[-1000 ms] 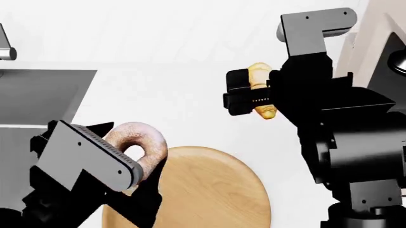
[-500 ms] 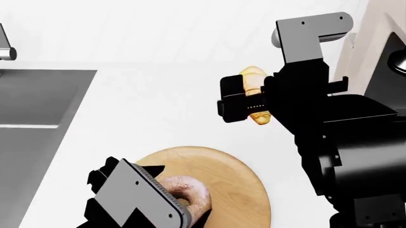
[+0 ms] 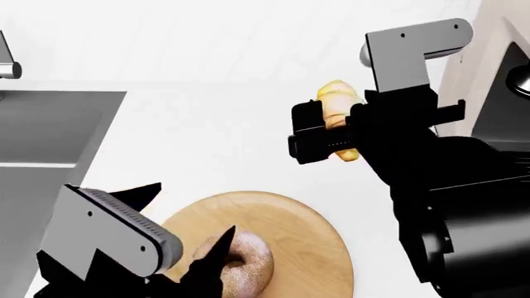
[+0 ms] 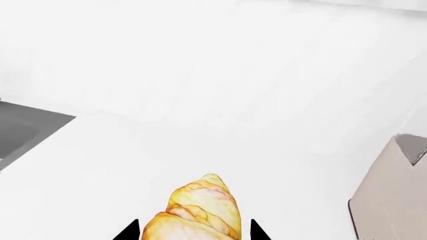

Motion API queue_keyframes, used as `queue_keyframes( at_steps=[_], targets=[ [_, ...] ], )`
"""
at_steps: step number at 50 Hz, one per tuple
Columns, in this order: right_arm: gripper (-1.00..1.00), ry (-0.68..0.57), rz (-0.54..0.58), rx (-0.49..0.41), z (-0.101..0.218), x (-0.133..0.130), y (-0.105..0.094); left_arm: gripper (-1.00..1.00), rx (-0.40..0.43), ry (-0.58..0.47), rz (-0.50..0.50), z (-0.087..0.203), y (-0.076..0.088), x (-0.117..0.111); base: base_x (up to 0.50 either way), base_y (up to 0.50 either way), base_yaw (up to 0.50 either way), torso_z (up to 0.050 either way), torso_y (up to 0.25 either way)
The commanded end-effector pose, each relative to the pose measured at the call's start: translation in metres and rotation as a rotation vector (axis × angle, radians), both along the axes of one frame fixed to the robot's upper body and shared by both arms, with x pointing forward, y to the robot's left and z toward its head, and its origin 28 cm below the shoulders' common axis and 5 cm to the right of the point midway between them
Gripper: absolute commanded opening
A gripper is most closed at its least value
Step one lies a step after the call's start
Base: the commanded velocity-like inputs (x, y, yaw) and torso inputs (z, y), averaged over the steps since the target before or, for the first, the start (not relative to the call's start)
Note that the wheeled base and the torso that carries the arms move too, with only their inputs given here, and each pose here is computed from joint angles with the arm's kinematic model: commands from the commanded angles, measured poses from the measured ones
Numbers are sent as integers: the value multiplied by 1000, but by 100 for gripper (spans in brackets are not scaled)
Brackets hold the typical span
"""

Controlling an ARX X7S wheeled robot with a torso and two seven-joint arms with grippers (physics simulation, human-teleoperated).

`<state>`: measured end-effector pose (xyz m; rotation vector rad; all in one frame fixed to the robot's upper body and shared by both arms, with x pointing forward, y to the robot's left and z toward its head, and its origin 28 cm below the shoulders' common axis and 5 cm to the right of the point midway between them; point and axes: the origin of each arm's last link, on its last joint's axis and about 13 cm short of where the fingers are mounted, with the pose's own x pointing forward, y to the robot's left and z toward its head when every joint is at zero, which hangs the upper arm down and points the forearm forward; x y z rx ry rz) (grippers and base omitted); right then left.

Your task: Place the pastries on the plates.

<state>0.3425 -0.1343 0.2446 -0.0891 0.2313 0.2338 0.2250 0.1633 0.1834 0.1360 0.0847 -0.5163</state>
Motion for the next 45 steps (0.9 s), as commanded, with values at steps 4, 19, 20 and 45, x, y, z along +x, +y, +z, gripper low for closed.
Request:
queue_keyframes(
  at_steps=[4, 19, 20, 45],
  targets=[
    [-100, -351, -40, -89, 1, -58, 10, 100, -77, -180, 290, 21, 50, 1, 0, 0, 0, 0, 0],
    [-100, -466, -200, -107, -26, -135, -3, 100, -55, -271, 426, 37, 70, 9, 0, 0, 0, 1, 0],
    [-100, -469, -198, -100, -25, -135, -4, 100, -52, -270, 427, 37, 71, 9, 0, 0, 0, 0, 0],
    [-100, -424, -212, -110, -31, -128, -3, 100, -24, -260, 455, 33, 74, 9, -355, 0, 0, 0, 0]
  ],
)
